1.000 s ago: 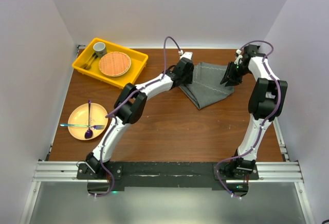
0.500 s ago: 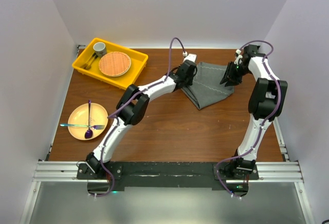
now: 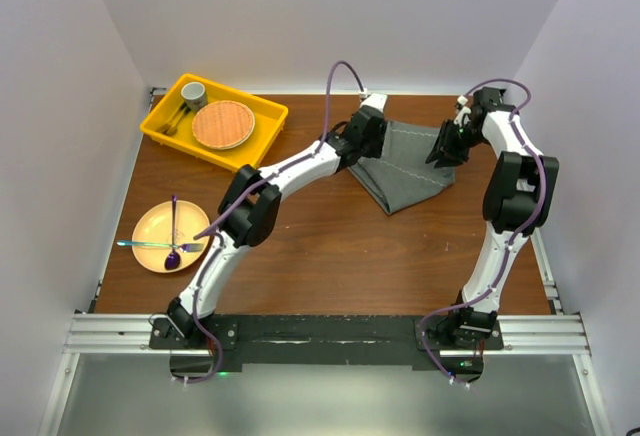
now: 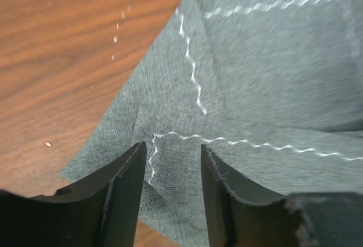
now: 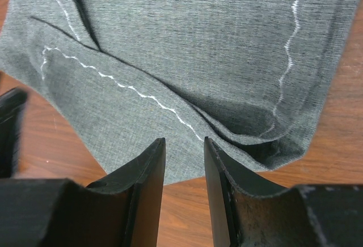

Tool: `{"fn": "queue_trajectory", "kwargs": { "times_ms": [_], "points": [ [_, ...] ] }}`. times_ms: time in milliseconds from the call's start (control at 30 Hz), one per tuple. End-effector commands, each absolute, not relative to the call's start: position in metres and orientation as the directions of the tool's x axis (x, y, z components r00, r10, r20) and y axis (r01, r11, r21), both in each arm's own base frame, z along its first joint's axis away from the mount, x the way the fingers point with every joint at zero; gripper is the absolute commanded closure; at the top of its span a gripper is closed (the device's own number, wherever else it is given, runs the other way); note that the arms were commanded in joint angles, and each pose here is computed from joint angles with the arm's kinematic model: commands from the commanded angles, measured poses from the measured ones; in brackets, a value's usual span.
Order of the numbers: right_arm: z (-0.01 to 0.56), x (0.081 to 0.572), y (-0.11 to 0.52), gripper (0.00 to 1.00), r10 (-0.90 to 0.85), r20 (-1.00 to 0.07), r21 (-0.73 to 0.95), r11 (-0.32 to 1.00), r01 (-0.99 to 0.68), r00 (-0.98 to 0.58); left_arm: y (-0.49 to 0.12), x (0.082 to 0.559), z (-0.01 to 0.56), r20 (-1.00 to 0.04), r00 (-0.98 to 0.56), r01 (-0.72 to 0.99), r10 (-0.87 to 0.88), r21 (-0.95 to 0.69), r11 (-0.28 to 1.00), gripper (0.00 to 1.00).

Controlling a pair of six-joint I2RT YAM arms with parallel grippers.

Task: Fold the napkin, place the utensils inside, and roll it up
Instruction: Fold the napkin

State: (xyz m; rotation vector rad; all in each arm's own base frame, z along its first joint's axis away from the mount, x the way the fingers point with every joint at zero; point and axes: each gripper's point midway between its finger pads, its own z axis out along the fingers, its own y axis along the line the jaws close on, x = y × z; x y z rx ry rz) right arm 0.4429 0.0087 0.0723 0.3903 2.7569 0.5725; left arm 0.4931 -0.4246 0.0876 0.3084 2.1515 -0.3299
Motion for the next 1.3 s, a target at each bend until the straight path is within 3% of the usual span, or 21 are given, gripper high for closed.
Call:
{"fn": "queue_trajectory", "kwargs": {
  "times_ms": [0, 200, 300, 433, 500, 700, 1267],
  "points": [
    [0.085, 0.451, 0.042, 0.61, 0.246, -0.276, 0.464, 0.881, 0.095, -0.929, -0.416, 0.503, 0.177, -0.867, -0.496, 0.326, -0.056, -0.246, 0.913, 0.48],
    [0.086, 0.466, 0.113, 0.39, 0.010, -0.381, 0.362, 0.922, -0.139, -0.925, -0.366, 0.512, 0.209, -0.809, -0.550, 0.246, -0.207, -0.394, 0.886, 0.47],
    [0.088, 0.479, 0.139, 0.37, -0.083, -0.446, 0.292, 0.928, -0.232, -0.891, -0.336, 0.507, 0.214, -0.770, -0.590, 0.211, -0.242, -0.437, 0.874, 0.48],
    [0.090, 0.498, 0.160, 0.37, -0.160, -0.510, 0.182, 0.940, -0.288, -0.845, -0.304, 0.490, 0.215, -0.749, -0.609, 0.189, -0.260, -0.455, 0.870, 0.48],
    [0.077, 0.499, 0.166, 0.38, -0.202, -0.493, 0.127, 0.946, -0.300, -0.846, -0.287, 0.479, 0.215, -0.747, -0.610, 0.176, -0.263, -0.452, 0.875, 0.48],
    [0.071, 0.507, 0.176, 0.55, -0.263, -0.475, 0.051, 0.944, -0.325, -0.840, -0.262, 0.462, 0.216, -0.741, -0.613, 0.157, -0.275, -0.455, 0.877, 0.48],
    [0.046, 0.488, 0.197, 0.51, -0.270, -0.430, 0.161, 0.916, -0.367, -0.862, -0.259, 0.461, 0.229, -0.736, -0.612, 0.186, -0.289, -0.490, 0.852, 0.49]
  ]
}}
